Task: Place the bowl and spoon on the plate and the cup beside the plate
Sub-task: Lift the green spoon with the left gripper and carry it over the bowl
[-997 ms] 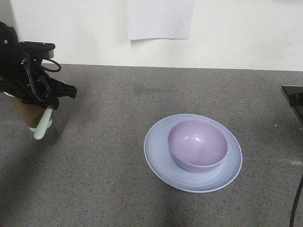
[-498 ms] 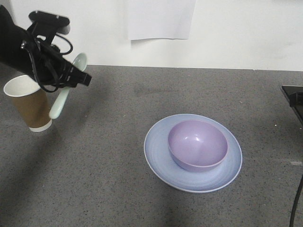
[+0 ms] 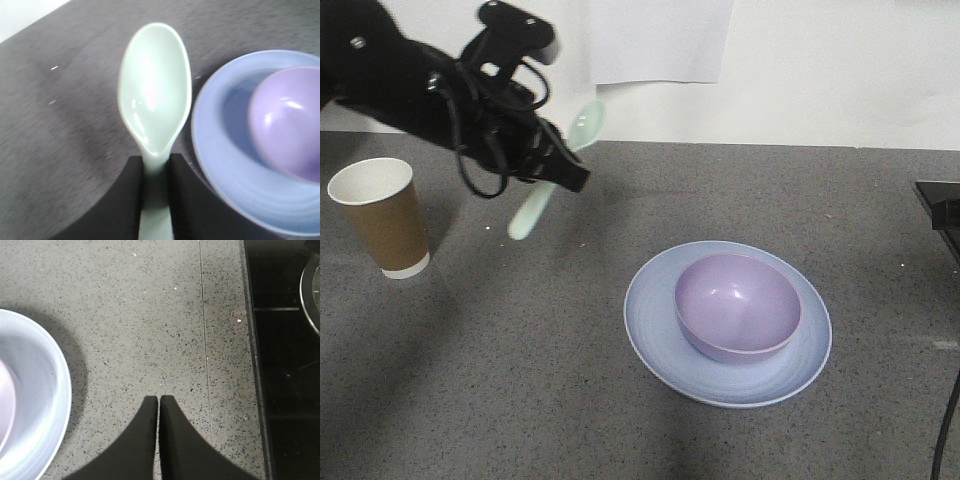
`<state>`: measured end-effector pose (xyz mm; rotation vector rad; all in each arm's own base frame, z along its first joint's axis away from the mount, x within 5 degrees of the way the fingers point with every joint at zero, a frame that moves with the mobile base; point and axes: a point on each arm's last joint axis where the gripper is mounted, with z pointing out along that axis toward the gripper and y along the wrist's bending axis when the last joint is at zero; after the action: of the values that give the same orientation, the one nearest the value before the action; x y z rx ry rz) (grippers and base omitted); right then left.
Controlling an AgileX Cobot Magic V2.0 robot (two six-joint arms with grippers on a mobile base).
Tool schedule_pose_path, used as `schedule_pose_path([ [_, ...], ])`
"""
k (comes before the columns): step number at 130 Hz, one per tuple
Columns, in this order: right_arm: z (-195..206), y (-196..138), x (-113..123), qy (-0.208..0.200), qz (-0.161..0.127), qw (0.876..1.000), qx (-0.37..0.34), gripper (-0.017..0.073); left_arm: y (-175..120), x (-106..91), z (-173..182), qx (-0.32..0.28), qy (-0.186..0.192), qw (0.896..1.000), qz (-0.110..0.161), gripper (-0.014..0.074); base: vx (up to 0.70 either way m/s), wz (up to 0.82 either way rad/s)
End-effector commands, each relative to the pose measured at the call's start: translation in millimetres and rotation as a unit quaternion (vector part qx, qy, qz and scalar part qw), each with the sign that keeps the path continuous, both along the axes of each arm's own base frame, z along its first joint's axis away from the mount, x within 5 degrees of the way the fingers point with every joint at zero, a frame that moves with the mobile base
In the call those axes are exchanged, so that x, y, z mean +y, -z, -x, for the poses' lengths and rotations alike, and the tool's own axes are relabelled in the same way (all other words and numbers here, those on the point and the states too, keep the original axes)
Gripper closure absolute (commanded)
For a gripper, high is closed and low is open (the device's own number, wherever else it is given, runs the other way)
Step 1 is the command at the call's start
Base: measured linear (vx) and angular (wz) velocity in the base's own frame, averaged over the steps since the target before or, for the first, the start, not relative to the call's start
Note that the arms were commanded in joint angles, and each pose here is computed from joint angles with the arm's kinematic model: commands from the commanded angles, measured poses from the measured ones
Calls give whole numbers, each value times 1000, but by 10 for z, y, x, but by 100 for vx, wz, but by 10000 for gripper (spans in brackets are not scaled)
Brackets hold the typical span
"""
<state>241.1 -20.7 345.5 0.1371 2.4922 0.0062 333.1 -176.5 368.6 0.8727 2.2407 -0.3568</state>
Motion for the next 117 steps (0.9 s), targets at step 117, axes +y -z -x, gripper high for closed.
schedule_pose_path([
  [117, 16, -164, -12, -1, 7, 999, -46, 560, 191, -1554, 329, 54, 231, 967, -97, 595, 0, 0],
])
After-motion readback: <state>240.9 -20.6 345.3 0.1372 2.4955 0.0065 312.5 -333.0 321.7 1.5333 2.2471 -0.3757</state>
